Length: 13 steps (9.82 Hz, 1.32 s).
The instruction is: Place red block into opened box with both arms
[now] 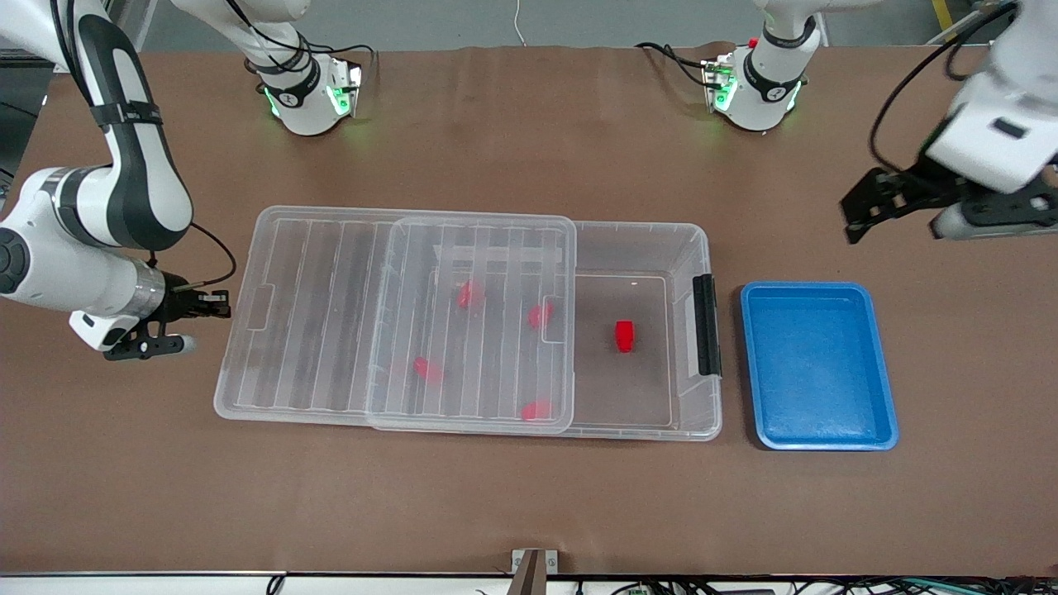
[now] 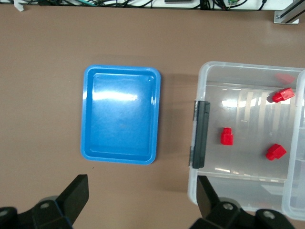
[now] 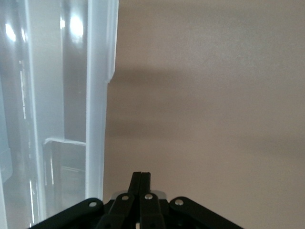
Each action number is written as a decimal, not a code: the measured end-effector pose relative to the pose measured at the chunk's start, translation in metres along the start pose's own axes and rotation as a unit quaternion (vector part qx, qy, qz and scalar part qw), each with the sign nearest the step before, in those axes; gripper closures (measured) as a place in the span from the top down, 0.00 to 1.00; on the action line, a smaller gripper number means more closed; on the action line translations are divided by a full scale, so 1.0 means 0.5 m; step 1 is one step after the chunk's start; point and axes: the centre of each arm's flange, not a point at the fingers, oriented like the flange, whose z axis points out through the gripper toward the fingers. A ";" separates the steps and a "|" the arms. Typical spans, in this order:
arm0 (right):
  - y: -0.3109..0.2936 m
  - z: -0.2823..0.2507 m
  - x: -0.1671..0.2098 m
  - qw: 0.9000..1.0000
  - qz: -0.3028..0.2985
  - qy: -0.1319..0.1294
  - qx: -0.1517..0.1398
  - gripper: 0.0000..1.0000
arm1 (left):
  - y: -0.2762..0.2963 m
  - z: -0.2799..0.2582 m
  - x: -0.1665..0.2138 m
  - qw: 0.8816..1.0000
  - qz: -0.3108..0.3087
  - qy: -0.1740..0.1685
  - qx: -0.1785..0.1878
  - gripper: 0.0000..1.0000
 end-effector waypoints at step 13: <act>-0.283 0.018 0.023 0.998 -0.011 0.005 0.068 0.01 | -0.105 -0.001 -0.102 0.999 0.011 -0.052 -0.008 1.00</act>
